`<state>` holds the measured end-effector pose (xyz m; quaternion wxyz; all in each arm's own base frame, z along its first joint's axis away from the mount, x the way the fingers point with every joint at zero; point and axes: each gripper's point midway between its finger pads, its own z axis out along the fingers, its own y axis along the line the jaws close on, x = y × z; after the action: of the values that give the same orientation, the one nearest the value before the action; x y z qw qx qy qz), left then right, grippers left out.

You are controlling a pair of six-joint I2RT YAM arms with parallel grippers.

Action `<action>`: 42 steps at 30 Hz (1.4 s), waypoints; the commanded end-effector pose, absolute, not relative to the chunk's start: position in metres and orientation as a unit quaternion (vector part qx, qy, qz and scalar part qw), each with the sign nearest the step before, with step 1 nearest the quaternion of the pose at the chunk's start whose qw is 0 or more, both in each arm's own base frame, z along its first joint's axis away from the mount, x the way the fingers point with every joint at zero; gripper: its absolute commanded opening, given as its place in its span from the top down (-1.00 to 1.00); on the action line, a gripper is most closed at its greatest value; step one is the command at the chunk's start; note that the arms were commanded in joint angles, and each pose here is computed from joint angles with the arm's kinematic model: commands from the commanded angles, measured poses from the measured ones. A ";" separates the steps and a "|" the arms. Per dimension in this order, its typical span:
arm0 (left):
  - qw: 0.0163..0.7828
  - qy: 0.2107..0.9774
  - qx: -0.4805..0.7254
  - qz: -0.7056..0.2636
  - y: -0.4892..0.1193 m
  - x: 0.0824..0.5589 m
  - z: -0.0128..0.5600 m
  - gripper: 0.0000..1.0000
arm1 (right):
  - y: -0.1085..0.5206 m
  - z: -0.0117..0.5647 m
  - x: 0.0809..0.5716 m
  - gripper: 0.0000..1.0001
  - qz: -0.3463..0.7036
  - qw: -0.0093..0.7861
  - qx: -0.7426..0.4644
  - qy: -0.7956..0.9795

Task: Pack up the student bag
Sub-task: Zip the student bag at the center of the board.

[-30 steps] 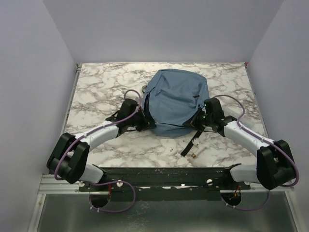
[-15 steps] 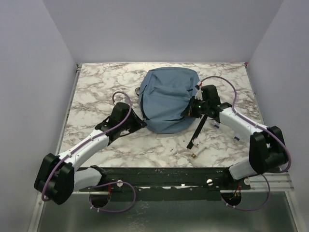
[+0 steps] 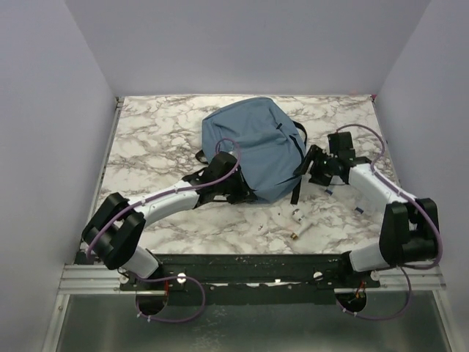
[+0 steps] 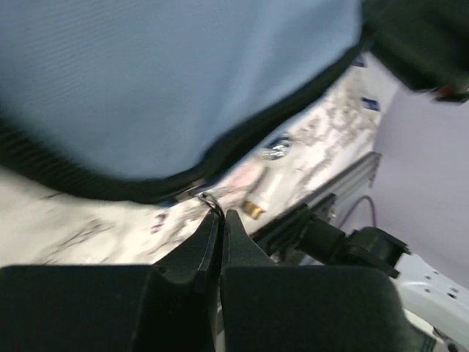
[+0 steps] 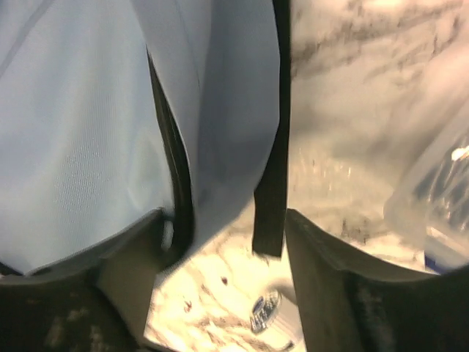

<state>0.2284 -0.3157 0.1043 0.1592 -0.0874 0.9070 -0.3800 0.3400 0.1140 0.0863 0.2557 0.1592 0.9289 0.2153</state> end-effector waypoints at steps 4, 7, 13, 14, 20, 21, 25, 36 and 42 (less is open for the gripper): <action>0.130 0.872 -0.005 -0.471 -0.373 0.228 0.147 1.00 | 0.145 0.112 0.290 -0.63 0.316 0.232 0.193 0.899; 0.123 0.871 0.006 -0.476 -0.374 0.224 0.148 1.00 | 0.157 0.114 0.287 -0.67 0.350 0.217 0.214 0.885; 0.108 0.869 0.027 -0.481 -0.374 0.216 0.144 1.00 | 0.186 0.099 0.291 -0.53 0.397 0.177 0.240 0.868; 0.104 0.869 0.030 -0.483 -0.375 0.215 0.144 1.00 | 0.191 0.097 0.292 -0.46 0.398 0.168 0.240 0.869; 0.112 0.890 0.002 -0.443 -0.357 0.226 0.131 1.00 | 0.170 0.078 0.304 0.41 0.328 0.193 0.272 0.884; 0.112 0.895 -0.010 -0.431 -0.350 0.230 0.127 1.00 | 0.168 0.077 0.306 0.72 0.329 0.193 0.266 0.886; 0.127 0.913 -0.090 -0.376 -0.301 0.262 0.110 1.00 | 0.153 0.073 0.314 0.99 0.320 0.181 0.255 0.894; 0.170 0.911 -0.213 -0.310 -0.218 0.341 0.105 1.00 | 0.130 0.094 0.328 0.99 0.312 0.234 0.206 0.897; 0.167 0.910 -0.211 -0.315 -0.214 0.362 0.111 1.00 | 0.115 0.092 0.327 0.99 0.309 0.234 0.219 0.895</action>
<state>0.3380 -0.2504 0.1219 0.1453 -0.1781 0.9025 -0.3643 0.3196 0.1501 0.0953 0.2028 0.2042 0.8896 0.3548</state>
